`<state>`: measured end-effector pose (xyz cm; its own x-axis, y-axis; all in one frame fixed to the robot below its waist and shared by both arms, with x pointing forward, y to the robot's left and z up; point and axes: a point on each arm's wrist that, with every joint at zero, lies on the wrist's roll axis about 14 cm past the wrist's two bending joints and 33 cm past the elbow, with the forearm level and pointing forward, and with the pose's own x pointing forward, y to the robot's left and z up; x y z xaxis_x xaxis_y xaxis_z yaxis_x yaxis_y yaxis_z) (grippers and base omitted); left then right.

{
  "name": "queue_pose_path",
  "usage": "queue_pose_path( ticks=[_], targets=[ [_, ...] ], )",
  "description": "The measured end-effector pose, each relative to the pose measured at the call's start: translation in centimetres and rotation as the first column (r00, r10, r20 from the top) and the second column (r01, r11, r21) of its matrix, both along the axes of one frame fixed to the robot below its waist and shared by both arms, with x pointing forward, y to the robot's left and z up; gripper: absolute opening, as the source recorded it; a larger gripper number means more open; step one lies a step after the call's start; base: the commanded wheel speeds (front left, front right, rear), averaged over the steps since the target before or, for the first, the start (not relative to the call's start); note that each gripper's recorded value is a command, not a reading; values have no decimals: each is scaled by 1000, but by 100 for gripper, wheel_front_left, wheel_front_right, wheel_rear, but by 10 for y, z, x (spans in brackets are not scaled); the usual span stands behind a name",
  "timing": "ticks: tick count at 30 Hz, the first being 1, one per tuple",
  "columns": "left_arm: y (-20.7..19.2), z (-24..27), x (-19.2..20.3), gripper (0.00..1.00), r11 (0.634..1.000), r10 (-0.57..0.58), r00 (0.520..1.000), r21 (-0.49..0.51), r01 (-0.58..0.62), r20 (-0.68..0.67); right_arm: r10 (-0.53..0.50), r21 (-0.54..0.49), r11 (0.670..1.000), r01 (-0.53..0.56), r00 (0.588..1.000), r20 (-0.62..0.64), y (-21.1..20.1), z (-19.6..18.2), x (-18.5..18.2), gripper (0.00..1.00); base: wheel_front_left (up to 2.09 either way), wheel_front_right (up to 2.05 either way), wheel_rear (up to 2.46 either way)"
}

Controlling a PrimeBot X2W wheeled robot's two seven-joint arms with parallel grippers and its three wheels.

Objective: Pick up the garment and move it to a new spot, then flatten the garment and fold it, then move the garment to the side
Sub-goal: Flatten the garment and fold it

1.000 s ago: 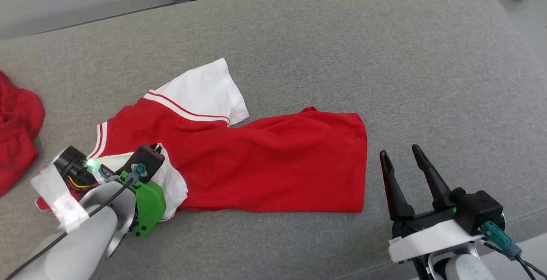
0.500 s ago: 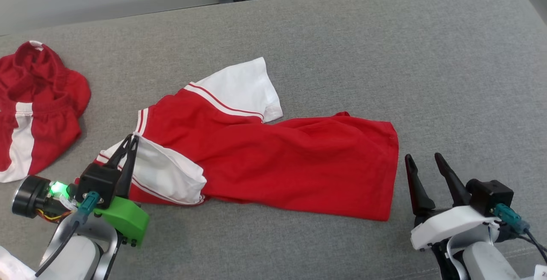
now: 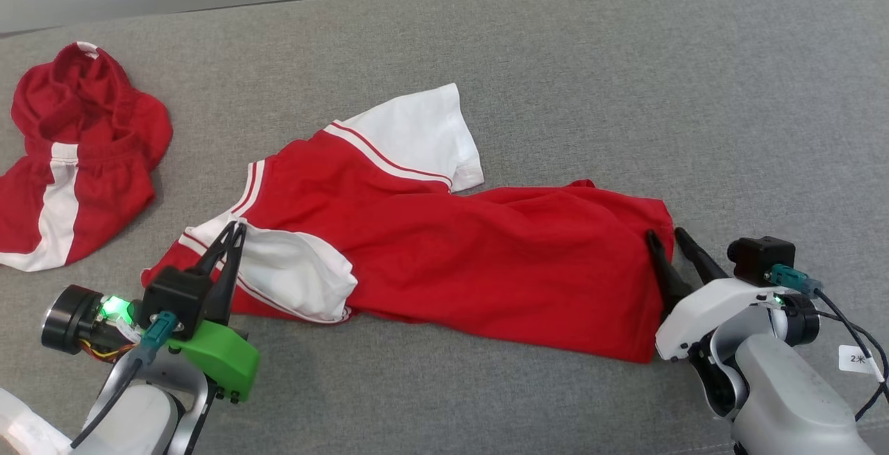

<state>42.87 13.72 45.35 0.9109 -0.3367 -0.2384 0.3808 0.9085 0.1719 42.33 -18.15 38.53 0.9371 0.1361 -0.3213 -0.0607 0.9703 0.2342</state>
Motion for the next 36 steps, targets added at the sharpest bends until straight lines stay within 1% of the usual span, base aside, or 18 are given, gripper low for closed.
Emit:
queue_pose_path(
  ticks=[1,2,5,7,11,14,17,21,22,25,28,30,32,34,35,36],
  targets=[
    [0,0,0,0,1000,0,1000,-1,0,-1,4,2,1000,-4,1000,-11,1,-3,0,15,0,0,0],
    [1,0,0,0,1000,-1,1000,-1,1,-2,5,8,1000,-5,1000,-20,3,-5,1,0,0,0,0],
    [5,-1,1,0,1000,10,1000,1,-10,-6,11,20,1000,-11,999,-37,6,-9,2,0,0,0,0],
    [8,1,1,0,1000,18,1000,1,-18,6,4,20,1000,-4,1000,-24,2,-5,5,0,0,0,0],
    [11,15,2,0,1000,28,998,-9,-28,59,-62,19,998,60,994,94,-28,32,22,0,0,0,0],
    [8,31,0,0,999,28,994,-42,-24,109,-103,3,995,104,978,181,-53,61,25,0,0,0,0],
    [3,60,-3,0,996,21,982,-84,-5,187,-128,-38,989,142,956,263,-80,90,23,0,0,0,0],
    [-12,107,-12,0,983,4,958,-176,49,288,-138,-77,981,178,921,364,-104,129,19,0,0,0,0],
    [-13,120,-14,0,981,-2,948,-183,63,317,-134,-98,978,185,911,390,-110,140,18,0,0,0,0],
    [-20,152,-24,0,973,-27,922,-200,112,385,-90,-204,960,191,903,420,-124,163,18,0,0,0,0],
    [-24,172,-31,0,970,-49,908,-198,144,417,-68,-267,943,199,900,430,-127,180,30,0,0,0,0],
    [-29,179,-34,0,966,-70,903,-195,167,424,-56,-285,937,200,895,443,-122,195,47,0,0,0,0],
    [-32,178,-33,0,965,-92,905,-187,183,415,-35,-288,941,175,901,432,-108,199,67,0,0,0,0],
    [-34,169,-30,0,966,-105,914,-180,188,391,-14,-279,951,137,916,401,-88,190,89,0,0,0,0],
    [-34,165,-28,0,965,-101,919,-187,184,381,-4,-282,951,124,921,390,-80,186,97,27,0,0,0],
    [-33,158,-25,0,966,-101,926,-187,178,363,9,-286,951,113,919,393,-72,184,107,100,0,0,0]
  ],
)
